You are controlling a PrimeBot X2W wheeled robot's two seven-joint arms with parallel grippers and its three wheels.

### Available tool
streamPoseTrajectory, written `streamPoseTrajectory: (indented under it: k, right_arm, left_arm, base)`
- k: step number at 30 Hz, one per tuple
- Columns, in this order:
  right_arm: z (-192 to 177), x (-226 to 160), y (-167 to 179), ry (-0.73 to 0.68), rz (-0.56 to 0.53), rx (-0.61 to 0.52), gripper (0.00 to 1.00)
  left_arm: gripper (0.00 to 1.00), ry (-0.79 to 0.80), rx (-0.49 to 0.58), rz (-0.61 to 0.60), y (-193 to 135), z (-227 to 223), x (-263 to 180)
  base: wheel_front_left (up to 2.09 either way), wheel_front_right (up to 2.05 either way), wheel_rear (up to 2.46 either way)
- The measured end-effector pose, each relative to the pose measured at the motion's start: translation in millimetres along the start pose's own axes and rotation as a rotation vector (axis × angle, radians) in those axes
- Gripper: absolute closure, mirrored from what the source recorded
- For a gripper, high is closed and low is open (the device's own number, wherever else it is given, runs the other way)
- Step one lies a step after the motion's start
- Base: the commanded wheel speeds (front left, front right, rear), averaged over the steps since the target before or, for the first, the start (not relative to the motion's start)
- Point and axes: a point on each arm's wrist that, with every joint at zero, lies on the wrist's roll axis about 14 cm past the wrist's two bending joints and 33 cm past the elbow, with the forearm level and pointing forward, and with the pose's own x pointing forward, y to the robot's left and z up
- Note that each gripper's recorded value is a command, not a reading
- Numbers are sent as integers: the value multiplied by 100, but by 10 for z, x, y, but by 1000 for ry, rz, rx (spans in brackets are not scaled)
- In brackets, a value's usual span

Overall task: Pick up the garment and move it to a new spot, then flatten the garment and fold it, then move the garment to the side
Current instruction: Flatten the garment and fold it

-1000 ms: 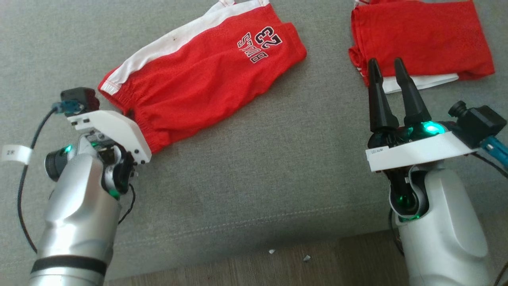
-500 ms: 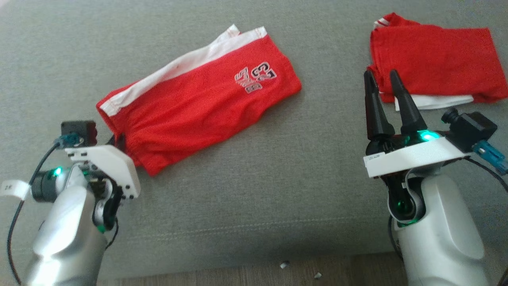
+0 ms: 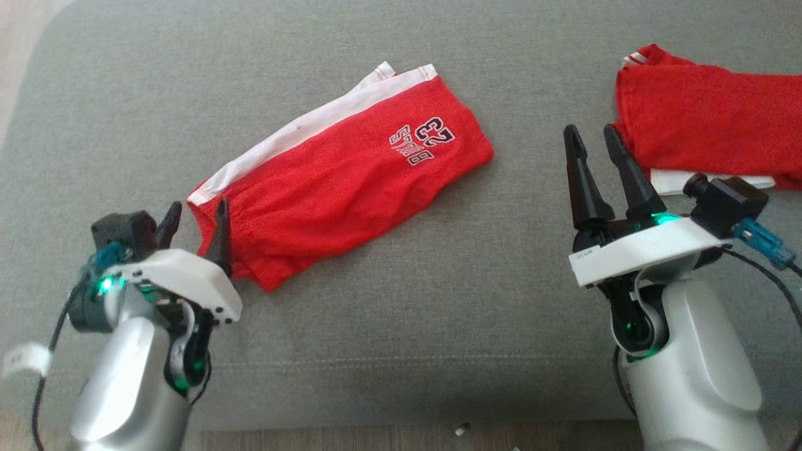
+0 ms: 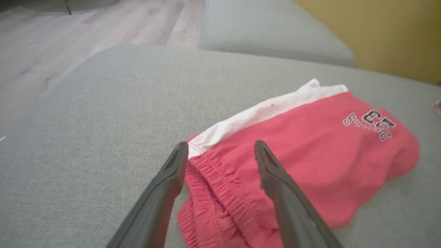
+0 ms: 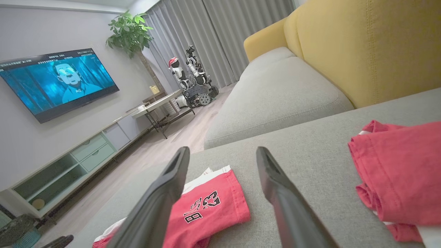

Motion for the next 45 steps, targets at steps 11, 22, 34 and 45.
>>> streamPoseTrajectory:
  k: [11, 22, 34, 45]
  right_arm:
    - [-415, -152, -1, 160, -18, 5, 0]
    - [-905, -31, 6, 371, -25, 197, 0]
    - [-1337, 551, 119, 571, -29, 410, 0]
    - [-1375, 1084, 80, 674, -56, 305, 0]
  left_arm:
    - [0, -193, -131, 65, 57, -25, -497]
    - [0, -208, -158, 129, 222, -60, -629]
    - [0, -208, -170, 224, 486, -112, -749]
    - [0, -210, -165, 283, 667, -114, -801]
  base:
    - [0, 0, 0]
    - [0, 0, 0]
    - [0, 0, 0]
    - [0, 0, 0]
